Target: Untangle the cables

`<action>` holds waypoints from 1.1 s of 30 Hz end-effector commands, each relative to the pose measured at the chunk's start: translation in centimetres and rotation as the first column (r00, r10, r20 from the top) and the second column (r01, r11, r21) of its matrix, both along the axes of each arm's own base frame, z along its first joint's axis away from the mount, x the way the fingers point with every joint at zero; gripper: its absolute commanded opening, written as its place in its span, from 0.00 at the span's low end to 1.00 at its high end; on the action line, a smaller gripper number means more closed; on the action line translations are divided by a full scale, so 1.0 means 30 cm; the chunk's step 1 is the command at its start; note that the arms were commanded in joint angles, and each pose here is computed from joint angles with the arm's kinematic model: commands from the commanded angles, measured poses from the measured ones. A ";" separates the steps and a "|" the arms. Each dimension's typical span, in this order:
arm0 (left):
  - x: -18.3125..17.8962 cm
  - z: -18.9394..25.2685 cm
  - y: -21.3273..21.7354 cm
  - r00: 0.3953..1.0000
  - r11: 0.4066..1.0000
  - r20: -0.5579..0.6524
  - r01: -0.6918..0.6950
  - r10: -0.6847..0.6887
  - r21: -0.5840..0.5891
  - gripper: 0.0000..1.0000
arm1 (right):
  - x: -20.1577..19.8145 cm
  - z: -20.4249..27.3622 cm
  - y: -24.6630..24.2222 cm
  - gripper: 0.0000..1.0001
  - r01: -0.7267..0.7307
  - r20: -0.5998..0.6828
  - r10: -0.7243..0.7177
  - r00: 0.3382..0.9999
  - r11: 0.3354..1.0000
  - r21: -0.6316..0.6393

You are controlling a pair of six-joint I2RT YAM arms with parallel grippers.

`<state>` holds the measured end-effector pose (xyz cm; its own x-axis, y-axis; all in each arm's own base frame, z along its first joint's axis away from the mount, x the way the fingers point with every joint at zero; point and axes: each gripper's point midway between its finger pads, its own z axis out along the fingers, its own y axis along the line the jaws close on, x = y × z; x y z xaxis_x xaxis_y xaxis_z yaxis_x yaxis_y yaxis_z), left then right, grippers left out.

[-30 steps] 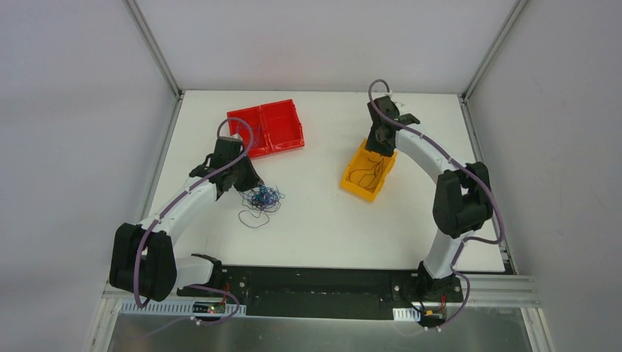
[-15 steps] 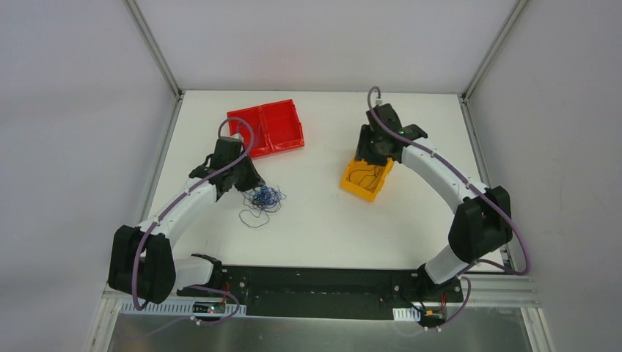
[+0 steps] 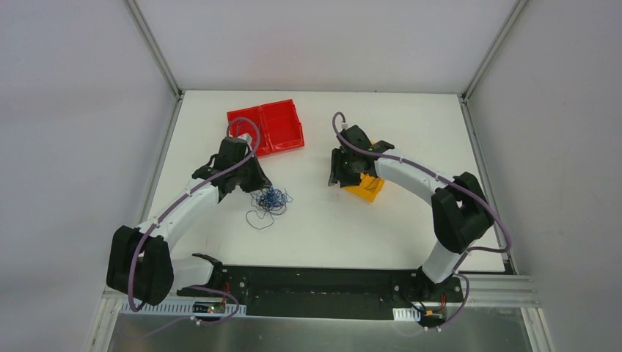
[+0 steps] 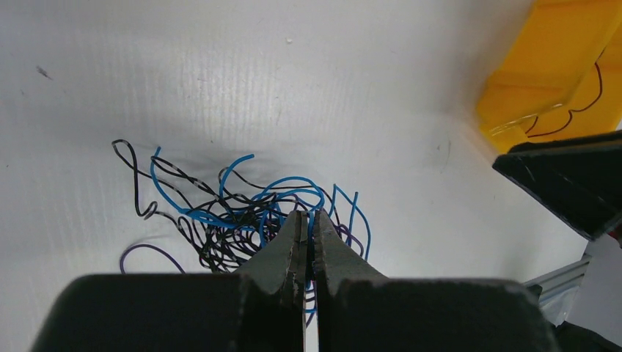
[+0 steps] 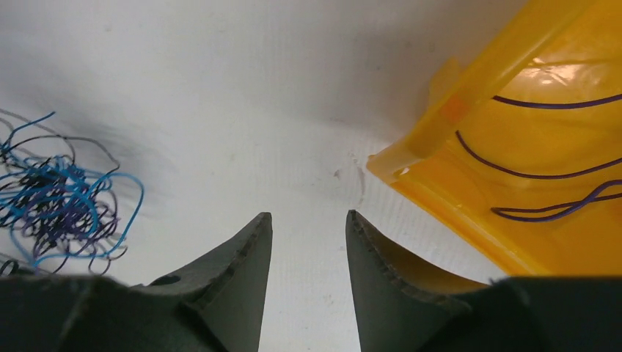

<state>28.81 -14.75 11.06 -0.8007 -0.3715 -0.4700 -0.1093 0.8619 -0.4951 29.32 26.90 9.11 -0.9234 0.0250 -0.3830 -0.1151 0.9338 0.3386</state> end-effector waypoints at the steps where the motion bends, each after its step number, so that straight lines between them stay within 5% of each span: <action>1: 0.015 0.090 -0.060 0.994 0.996 0.071 0.088 -0.086 -0.029 0.00 | 0.055 -0.060 -0.080 0.44 0.103 -0.005 -0.103 0.995 0.993 -0.051; 11: 0.018 0.118 -0.179 0.974 0.977 0.086 0.214 -0.211 -0.026 0.00 | 0.114 -0.037 -0.240 0.44 0.192 0.029 -0.190 0.981 0.977 -0.092; 28: -0.031 0.292 -0.470 0.841 0.843 0.216 0.526 -0.496 -0.113 0.00 | -0.041 0.182 -0.212 0.52 0.006 0.233 -0.045 0.971 0.986 0.166; 29: -0.033 0.298 -0.474 0.836 0.840 0.223 0.532 -0.501 -0.109 0.04 | -0.051 0.185 -0.210 0.52 0.002 0.239 -0.046 0.970 0.983 0.183; 33: -0.032 0.268 -0.424 0.853 0.870 0.230 0.491 -0.469 -0.045 0.53 | -0.078 0.197 -0.203 0.54 -0.015 0.261 -0.047 0.964 0.973 0.230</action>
